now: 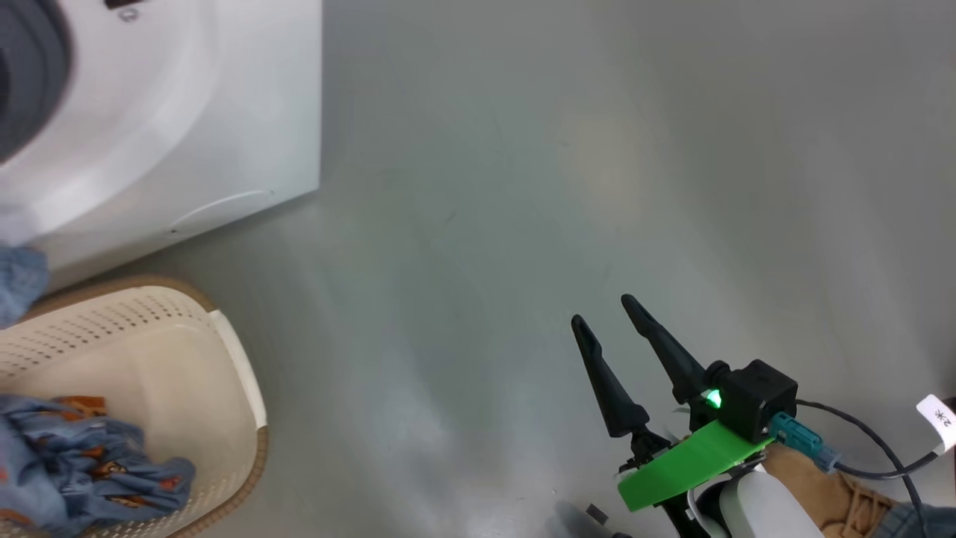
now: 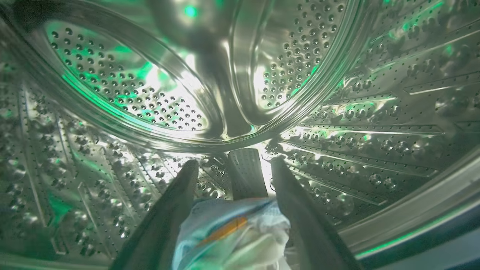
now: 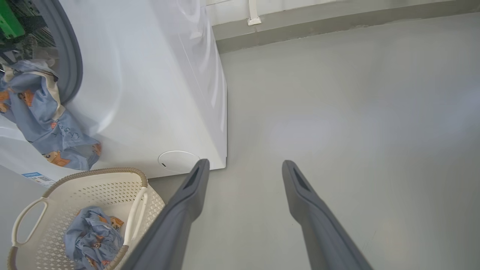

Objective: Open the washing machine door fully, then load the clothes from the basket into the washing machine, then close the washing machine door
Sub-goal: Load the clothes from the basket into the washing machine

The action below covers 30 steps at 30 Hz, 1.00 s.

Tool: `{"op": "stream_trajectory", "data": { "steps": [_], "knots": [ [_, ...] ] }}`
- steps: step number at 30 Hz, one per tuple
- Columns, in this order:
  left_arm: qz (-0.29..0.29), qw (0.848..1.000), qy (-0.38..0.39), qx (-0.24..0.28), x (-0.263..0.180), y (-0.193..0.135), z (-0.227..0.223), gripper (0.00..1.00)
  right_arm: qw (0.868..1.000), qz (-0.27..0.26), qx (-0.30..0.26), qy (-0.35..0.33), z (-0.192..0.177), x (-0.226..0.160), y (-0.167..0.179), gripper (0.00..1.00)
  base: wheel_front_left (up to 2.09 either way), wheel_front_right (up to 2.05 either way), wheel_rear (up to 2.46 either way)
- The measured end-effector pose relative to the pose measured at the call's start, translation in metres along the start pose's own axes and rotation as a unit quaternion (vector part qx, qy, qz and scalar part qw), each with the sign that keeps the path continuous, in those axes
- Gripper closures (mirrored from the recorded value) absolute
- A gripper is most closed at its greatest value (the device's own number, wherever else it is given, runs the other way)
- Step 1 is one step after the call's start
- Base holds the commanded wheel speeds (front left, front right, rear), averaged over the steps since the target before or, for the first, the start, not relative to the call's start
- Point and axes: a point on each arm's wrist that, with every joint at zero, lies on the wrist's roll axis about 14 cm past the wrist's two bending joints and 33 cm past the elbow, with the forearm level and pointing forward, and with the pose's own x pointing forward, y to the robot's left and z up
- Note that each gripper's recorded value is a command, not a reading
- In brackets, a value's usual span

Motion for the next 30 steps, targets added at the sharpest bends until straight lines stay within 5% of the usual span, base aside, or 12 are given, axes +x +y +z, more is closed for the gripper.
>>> {"op": "stream_trajectory", "data": {
  "steps": [30],
  "knots": [
    [0.004, 0.998, 0.002, -0.058, -0.097, 0.005, -0.024, 0.00, 0.997, 0.071, -0.006, -0.033, 0.016, 0.036, 0.041, 0.00, 0.00, 0.00, 0.00]
  ]
}}
